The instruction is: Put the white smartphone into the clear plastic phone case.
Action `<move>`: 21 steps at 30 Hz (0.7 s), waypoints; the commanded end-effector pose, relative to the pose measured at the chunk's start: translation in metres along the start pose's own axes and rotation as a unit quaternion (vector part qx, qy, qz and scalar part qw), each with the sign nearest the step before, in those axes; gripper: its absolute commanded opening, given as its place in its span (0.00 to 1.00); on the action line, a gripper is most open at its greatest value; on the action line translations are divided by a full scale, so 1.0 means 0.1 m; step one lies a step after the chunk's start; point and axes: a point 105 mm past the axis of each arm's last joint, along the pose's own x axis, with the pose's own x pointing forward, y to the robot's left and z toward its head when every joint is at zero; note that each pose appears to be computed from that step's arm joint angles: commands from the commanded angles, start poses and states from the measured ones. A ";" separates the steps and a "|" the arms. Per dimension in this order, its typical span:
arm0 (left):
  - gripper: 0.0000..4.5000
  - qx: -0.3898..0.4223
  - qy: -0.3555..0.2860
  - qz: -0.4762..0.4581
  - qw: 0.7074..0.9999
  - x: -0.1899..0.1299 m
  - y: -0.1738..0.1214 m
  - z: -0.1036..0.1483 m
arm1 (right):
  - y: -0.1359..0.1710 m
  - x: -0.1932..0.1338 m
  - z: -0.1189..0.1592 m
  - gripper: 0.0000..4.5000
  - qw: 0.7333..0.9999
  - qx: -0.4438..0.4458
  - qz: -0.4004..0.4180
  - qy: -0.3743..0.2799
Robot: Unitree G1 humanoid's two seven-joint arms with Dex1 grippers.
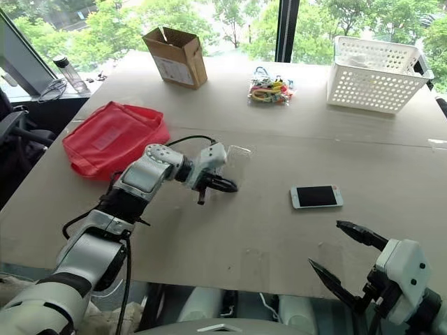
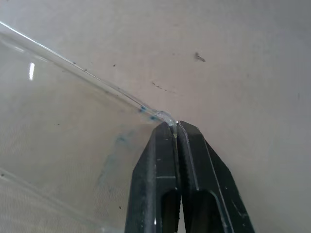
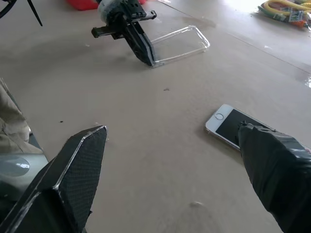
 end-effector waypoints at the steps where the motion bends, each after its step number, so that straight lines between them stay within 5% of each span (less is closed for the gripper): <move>1: 0.01 -0.113 -0.061 0.030 0.991 0.06 -0.34 0.49 | 0.03 0.06 0.08 1.00 1.000 -0.015 0.012 -0.019; 4: 0.14 -0.152 -0.093 0.001 0.984 -0.06 -0.39 0.68 | 0.01 0.07 0.08 1.00 1.000 -0.017 0.014 -0.021; 7: 0.40 -0.081 -0.111 -0.076 0.988 -0.31 -0.45 0.84 | 0.00 0.07 0.09 1.00 1.000 -0.017 0.013 -0.023; 10: 0.71 0.069 -0.060 -0.101 0.991 -0.45 -0.31 0.69 | 0.01 0.09 0.09 1.00 0.999 -0.015 0.012 -0.026; 15: 0.71 0.227 -0.001 -0.120 0.966 -0.48 -0.05 0.59 | 0.04 0.09 0.09 1.00 1.000 -0.011 0.008 -0.028; 21: 0.71 0.415 0.075 -0.146 0.895 -0.21 0.11 0.48 | 0.10 0.08 0.11 1.00 1.000 -0.005 -0.002 -0.028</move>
